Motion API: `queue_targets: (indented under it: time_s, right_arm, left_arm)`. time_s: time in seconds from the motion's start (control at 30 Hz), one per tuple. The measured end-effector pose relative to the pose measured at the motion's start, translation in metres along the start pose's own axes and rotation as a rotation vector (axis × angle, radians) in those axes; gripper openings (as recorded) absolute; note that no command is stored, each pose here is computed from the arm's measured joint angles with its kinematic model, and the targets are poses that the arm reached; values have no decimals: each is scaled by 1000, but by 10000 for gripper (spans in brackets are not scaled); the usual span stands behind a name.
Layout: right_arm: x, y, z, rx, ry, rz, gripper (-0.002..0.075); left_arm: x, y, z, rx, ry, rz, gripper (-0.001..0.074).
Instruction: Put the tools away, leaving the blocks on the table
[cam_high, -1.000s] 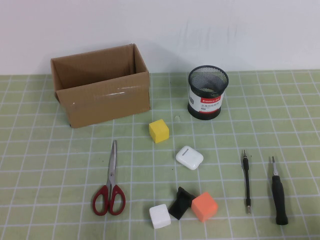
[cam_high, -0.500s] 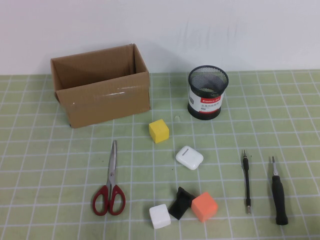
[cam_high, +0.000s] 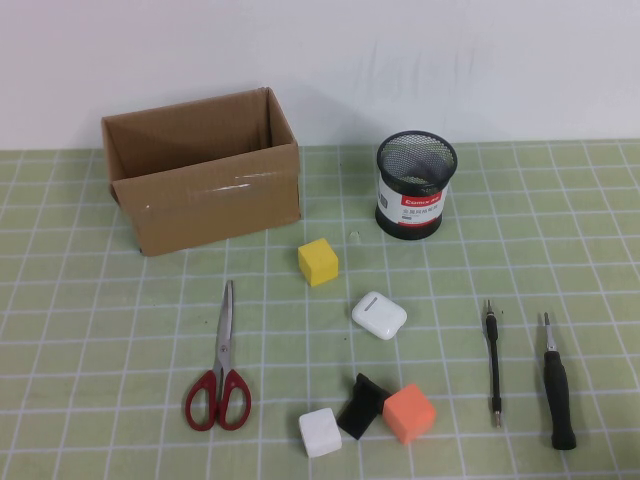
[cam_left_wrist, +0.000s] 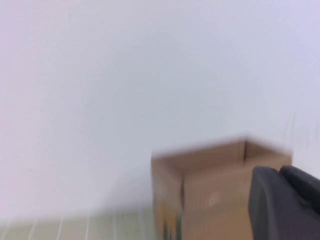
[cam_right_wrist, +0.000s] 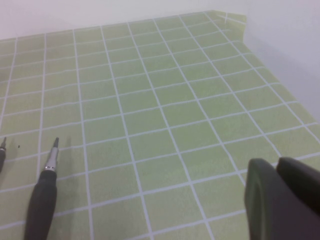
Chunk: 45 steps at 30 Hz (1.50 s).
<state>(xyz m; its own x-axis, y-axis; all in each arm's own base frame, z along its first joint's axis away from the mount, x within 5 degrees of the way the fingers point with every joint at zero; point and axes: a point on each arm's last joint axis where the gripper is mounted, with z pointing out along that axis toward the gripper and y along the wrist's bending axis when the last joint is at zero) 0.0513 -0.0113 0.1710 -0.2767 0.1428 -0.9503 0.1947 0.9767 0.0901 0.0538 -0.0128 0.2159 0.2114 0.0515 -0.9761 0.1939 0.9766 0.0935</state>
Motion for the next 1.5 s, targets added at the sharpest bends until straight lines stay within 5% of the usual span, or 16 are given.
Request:
queue_targets:
  time_s: [0.4, 0.63, 0.83, 0.93, 1.07, 1.2, 1.5]
  right_arm:
    - [0, 0, 0, 0, 0, 0, -11]
    - [0, 0, 0, 0, 0, 0, -11]
    - [0, 0, 0, 0, 0, 0, -11]
    - [0, 0, 0, 0, 0, 0, -11]
    - [0, 0, 0, 0, 0, 0, -11]
    - [0, 0, 0, 0, 0, 0, -11]
    - [0, 0, 0, 0, 0, 0, -11]
  left_arm:
    - [-23, -3, -3, 31, -253, -19, -4]
    - [-71, 11, -26, -26, -774, -240, -4]
    - [-139, 19, -42, -31, -889, -291, -4]
    - [-171, 20, -47, -14, -771, -297, -4]
    - [-187, 18, -34, -12, -349, -245, -4]
    - [-159, 17, -3, -32, 103, -194, -4]
    - [-126, 13, 41, -19, 482, -259, -4]
